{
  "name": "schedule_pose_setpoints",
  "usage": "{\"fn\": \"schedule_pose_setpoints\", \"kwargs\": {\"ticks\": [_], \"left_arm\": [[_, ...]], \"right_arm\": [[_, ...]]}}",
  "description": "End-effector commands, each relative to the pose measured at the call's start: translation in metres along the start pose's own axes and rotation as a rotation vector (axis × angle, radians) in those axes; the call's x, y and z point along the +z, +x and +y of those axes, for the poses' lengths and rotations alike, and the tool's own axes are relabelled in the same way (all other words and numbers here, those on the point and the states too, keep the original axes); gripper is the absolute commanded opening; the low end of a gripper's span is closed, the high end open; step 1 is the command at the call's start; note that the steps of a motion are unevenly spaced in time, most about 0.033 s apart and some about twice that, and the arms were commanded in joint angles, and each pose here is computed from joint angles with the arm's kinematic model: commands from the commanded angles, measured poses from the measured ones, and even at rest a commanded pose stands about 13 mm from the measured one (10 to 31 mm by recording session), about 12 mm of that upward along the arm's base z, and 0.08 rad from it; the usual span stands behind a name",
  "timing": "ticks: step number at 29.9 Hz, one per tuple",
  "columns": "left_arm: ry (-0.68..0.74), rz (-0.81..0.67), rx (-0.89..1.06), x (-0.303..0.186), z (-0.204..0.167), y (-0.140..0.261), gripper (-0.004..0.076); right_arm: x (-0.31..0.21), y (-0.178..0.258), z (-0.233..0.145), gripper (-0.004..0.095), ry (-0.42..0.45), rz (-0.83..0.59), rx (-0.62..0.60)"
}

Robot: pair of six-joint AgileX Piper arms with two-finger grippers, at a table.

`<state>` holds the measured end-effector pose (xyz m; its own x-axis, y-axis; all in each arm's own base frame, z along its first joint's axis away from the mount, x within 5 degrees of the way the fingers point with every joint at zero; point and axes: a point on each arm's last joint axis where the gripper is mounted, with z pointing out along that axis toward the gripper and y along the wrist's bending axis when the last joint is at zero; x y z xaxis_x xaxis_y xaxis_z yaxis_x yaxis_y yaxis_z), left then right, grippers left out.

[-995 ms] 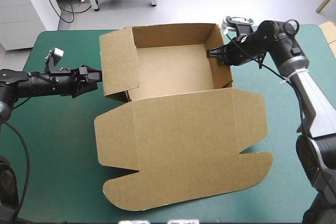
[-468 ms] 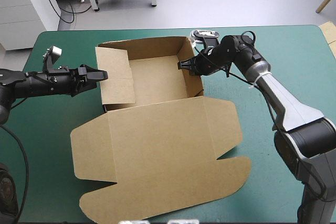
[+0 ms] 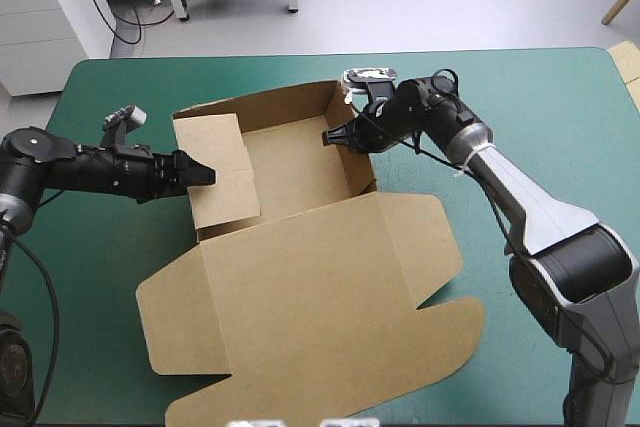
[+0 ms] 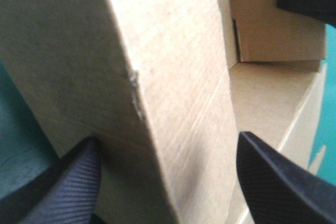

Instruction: Fold the box

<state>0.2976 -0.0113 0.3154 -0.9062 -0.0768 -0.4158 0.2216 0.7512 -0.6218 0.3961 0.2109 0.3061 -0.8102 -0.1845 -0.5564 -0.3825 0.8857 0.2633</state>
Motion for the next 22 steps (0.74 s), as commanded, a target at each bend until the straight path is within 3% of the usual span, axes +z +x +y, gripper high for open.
{"fn": "schedule_pose_setpoints", "kwargs": {"ticks": [1, 6, 17, 22], "left_arm": [[-0.010, -0.021, -0.001, -0.007, -0.018, -0.001, 0.0437], [-0.145, 0.021, -0.019, 0.003, -0.017, 0.003, 0.0318], [-0.360, -0.030, -0.145, 0.017, -0.019, 0.002, 0.0258], [-0.361, -0.030, -0.183, 0.018, -0.020, 0.002, 0.0111]], "right_arm": [[-0.032, -0.012, 0.034, -0.0019, -0.096, -0.127, 0.005], [-0.027, -0.008, 0.043, -0.0019, -0.094, -0.118, 0.009], [-0.027, -0.003, 0.046, -0.0019, -0.099, -0.070, 0.020], [-0.026, 0.001, 0.045, -0.0020, -0.094, -0.026, 0.020]]}}
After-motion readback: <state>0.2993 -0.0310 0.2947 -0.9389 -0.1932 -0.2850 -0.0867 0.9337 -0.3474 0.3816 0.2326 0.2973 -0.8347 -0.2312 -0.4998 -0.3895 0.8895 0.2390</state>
